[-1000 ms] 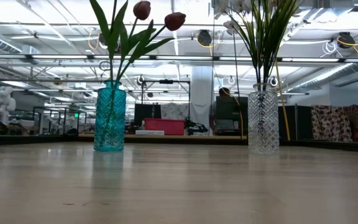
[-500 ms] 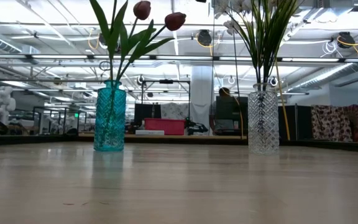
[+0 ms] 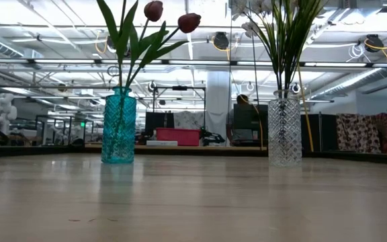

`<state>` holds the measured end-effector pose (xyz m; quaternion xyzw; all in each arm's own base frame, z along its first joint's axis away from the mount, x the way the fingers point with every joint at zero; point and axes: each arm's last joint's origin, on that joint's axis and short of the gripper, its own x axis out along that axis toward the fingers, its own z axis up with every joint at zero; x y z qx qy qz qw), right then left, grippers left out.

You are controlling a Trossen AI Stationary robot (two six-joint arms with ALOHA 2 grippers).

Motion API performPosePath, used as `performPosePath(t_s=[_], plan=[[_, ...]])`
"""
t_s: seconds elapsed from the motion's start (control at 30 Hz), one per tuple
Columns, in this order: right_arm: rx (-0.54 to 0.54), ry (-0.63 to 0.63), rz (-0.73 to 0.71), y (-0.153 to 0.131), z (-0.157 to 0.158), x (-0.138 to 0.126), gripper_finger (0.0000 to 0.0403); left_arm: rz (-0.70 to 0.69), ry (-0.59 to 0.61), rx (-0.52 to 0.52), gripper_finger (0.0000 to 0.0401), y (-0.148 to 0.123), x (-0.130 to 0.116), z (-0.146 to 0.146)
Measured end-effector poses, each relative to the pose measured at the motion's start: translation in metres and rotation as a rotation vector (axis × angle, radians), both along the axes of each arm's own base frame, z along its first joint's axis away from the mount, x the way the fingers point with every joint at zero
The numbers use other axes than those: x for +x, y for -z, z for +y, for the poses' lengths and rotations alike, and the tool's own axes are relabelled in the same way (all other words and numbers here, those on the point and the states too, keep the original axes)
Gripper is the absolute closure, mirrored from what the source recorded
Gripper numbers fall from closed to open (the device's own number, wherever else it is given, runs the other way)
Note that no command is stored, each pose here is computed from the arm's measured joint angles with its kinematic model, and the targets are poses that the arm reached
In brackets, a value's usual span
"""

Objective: Sort flowers into vase by color
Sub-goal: Put the white daisies into the transparent vase

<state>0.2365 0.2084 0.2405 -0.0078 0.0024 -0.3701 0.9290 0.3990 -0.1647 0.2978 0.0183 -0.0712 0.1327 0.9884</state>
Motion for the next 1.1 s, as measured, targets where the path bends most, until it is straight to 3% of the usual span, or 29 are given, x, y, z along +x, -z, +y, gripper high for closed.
performPosePath(t_s=[0.27, 0.6, 0.7, 0.93, 1.0, 1.1], plan=[[-0.09, 0.072, 0.094, 0.013, -0.008, 0.025, 0.0399, 0.007, -0.034, 0.088, 0.0112, -0.002, 0.001, 0.004], [-0.148, 0.087, 0.155, 0.015, -0.01, 0.031, 0.0399, 0.027, -0.053, 0.13, 0.0167, -0.002, 0.002, 0.007], [-0.163, 0.086, 0.171, 0.015, -0.01, 0.031, 0.0399, 0.036, -0.058, 0.164, 0.0208, -0.002, 0.002, 0.006], [-0.191, 0.085, 0.2, 0.015, -0.01, 0.03, 0.0399, 0.043, -0.057, 0.188, 0.0358, -0.002, 0.001, 0.004], [-0.2, 0.084, 0.209, 0.015, -0.01, 0.03, 0.0399, 0.044, -0.054, 0.196, 0.0378, -0.002, 0.001, 0.003], [-0.21, 0.082, 0.22, 0.015, -0.01, 0.03, 0.0399, 0.032, -0.047, 0.192, 0.0372, -0.003, -0.001, -0.001]])
